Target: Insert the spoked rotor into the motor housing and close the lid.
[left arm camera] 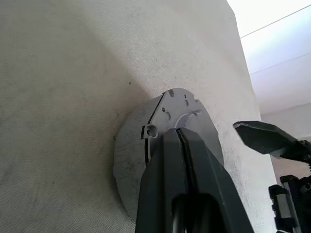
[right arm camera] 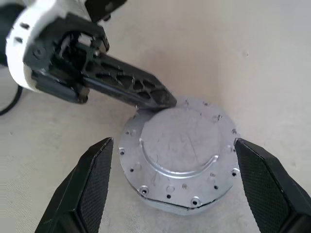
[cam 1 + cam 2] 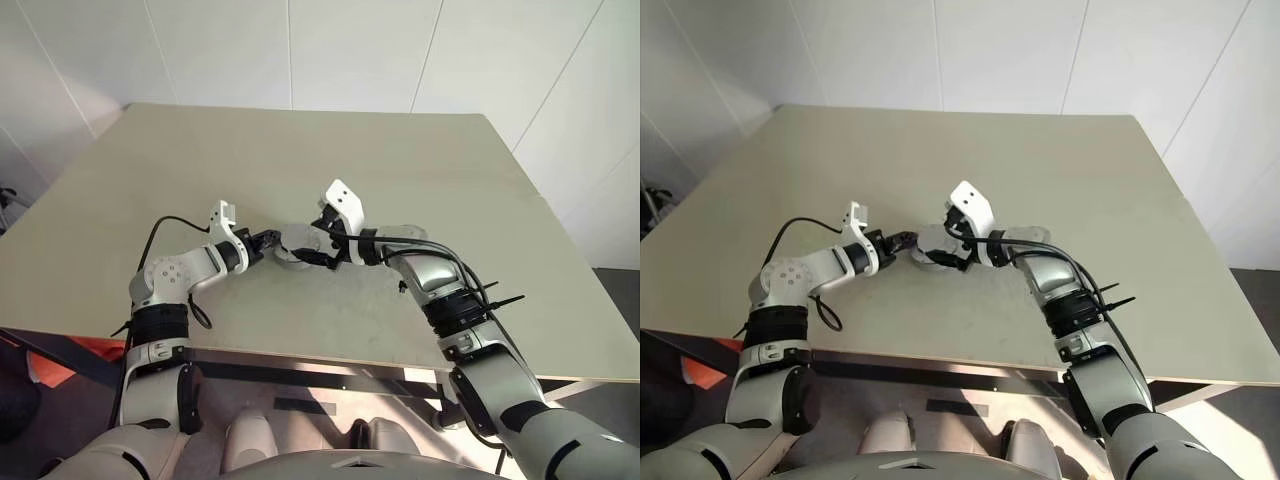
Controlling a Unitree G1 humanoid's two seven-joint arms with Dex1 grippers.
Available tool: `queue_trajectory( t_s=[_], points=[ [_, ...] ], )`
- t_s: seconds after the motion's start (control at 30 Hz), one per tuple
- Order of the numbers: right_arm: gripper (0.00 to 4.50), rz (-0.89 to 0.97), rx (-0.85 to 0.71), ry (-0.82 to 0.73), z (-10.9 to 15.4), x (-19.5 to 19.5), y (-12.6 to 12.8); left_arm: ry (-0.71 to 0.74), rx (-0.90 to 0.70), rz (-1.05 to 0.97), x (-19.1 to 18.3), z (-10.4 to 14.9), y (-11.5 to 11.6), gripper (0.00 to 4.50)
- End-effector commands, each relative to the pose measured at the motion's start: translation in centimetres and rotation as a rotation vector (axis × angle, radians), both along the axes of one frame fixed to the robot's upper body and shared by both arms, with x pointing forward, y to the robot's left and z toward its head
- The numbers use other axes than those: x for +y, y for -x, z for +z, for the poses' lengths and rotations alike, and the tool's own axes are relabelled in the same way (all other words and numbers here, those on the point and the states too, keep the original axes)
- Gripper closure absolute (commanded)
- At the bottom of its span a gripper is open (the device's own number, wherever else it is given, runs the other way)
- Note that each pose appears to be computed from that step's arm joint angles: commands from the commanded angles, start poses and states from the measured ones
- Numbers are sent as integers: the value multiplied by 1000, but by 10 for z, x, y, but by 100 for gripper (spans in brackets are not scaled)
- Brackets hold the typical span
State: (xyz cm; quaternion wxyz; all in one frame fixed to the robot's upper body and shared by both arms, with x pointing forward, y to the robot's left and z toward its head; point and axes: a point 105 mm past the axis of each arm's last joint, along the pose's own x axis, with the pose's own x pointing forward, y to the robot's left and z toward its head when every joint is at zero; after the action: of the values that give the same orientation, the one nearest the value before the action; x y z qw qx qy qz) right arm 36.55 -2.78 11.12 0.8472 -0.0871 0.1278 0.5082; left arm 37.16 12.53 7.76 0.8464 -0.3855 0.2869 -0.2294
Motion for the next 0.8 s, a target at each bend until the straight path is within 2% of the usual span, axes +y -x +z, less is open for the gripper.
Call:
queue_trajectory(
  t_s=[0.03, 0.17, 0.3, 0.47, 0.8],
  points=[
    [2, -40, -40, -47, 24, -3, -8, 5, -5, -2, 6, 6, -3, 450],
    [2, -77, -32, -23, 19, -7, -12, 24, -16, -33, 3, 10, -1, 450],
    [2, -106, -28, -8, 15, -9, -16, 81, -17, -136, -17, 14, 11, 450],
    [2, -120, -33, 1, 11, -9, -17, 71, 27, -206, -34, 4, 22, 450],
    [2, -140, -37, 9, 11, -12, -20, 17, 39, -135, -13, -2, 17, 450]
  ],
)
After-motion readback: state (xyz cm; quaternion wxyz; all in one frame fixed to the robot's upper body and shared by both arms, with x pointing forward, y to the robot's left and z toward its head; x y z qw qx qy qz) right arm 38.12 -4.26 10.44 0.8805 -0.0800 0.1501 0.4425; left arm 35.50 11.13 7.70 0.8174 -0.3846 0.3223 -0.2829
